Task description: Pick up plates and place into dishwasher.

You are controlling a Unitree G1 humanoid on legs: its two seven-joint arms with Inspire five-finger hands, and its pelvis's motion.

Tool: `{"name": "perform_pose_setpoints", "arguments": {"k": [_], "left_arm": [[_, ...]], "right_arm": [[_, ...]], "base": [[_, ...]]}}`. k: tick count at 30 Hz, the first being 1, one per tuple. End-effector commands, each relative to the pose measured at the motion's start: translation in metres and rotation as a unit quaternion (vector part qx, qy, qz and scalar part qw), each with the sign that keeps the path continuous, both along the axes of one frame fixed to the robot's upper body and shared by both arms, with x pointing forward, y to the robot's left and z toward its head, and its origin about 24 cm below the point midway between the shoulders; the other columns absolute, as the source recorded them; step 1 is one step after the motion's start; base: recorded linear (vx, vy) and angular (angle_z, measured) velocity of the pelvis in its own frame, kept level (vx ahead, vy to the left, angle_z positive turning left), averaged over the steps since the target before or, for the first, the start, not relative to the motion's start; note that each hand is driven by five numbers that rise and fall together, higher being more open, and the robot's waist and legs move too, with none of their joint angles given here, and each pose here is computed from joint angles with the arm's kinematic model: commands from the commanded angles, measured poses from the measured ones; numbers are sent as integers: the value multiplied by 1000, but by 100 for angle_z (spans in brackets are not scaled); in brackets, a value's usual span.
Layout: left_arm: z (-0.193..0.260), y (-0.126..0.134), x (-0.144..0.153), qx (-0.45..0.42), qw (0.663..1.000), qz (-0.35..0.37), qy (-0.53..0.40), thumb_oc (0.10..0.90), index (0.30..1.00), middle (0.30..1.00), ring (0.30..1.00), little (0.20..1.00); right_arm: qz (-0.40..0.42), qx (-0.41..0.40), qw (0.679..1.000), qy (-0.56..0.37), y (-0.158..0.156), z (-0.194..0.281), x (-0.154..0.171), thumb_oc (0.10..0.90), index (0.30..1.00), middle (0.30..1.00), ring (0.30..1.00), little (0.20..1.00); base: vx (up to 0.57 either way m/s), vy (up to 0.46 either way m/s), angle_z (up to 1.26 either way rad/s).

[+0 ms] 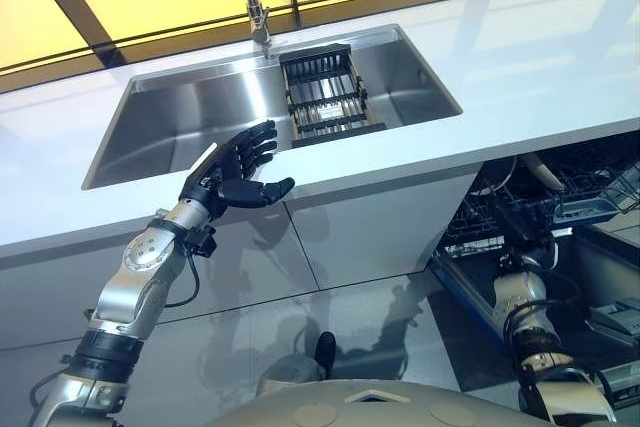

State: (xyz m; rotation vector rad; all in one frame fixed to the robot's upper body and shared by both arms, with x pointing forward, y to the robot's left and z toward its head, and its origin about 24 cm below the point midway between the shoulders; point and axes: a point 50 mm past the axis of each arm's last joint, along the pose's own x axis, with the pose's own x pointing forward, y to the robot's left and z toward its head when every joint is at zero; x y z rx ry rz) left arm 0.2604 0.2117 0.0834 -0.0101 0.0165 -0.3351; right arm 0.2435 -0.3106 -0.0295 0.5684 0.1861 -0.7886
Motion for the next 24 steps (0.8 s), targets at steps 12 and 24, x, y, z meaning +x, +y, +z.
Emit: {"name": "perform_pose_setpoints", "arguments": {"k": [12, 24], "left_arm": [[34, -8, 12, 5, 997, -34, -73, 800, 900, 900, 900, 900], [37, 6, 5, 4, 995, 11, -97, 800, 900, 900, 900, 900]], "right_arm": [[83, -117, 976, -162, 23, 87, 65, 800, 900, 900, 900, 900], [38, -325, 944, -45, 13, 87, 16, 800, 900, 900, 900, 900]], "base": [[-13, -7, 1], [-96, -27, -11]]}}
